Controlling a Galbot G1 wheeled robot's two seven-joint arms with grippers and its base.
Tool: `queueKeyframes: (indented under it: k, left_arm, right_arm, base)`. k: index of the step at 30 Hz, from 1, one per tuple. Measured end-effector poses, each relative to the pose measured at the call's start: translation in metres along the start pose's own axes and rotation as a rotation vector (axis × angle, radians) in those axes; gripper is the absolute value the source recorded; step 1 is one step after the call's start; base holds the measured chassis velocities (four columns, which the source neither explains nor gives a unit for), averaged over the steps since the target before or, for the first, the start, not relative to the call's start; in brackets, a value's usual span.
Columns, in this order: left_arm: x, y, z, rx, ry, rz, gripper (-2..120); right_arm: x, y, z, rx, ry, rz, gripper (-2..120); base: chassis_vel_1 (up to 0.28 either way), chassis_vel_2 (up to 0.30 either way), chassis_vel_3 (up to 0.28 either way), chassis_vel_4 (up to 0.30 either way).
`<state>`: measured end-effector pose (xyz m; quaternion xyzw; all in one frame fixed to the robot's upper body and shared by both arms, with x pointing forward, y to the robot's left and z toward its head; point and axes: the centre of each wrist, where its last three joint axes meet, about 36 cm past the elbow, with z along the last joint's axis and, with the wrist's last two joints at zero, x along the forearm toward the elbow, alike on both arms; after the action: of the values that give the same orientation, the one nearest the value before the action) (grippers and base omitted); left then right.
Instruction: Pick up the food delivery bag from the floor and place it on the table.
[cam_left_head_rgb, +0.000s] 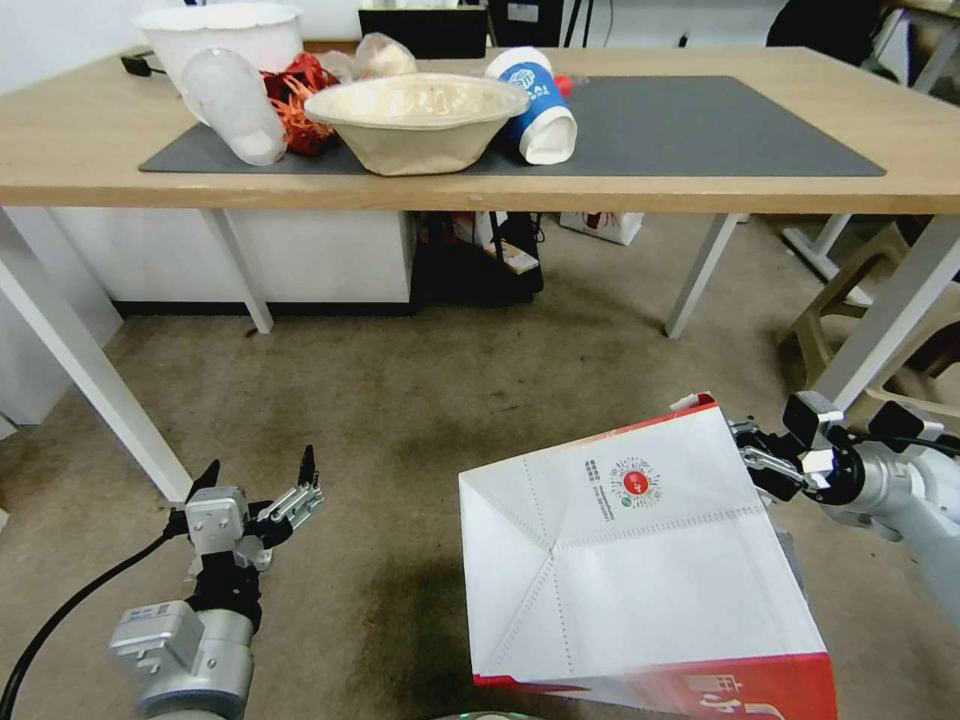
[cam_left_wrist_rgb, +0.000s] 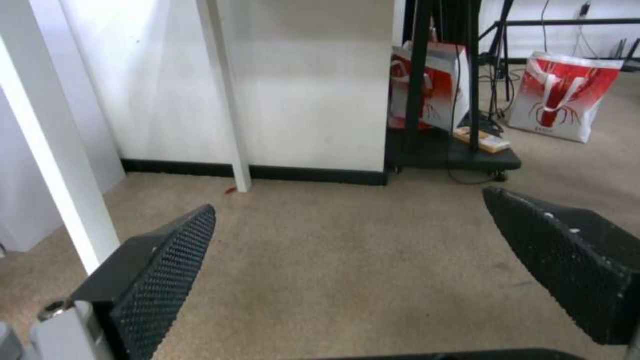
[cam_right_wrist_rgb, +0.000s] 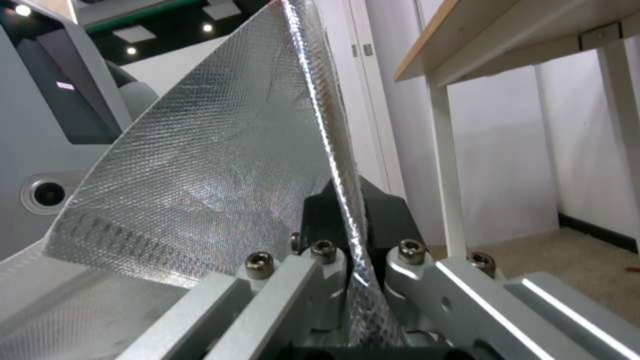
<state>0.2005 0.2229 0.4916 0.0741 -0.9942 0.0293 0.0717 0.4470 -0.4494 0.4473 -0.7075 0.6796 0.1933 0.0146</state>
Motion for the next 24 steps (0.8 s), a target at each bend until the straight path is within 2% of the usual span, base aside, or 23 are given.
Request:
queueKeyframes:
  k: [12, 24]
  left_arm:
    - [-0.002, -0.001, 0.001, 0.002, -0.014, -0.017, 100]
    - [-0.004, 0.000, 0.005, 0.010, -0.020, 0.018, 100]
  right_arm:
    - [-0.002, 0.003, 0.004, -0.002, 0.004, -0.002, 0]
    - [-0.010, 0.008, 0.014, -0.006, -0.005, -0.018, 0]
  base:
    - [0.000, 0.000, 0.000, 0.000]
    - [0.000, 0.000, 0.000, 0.000]
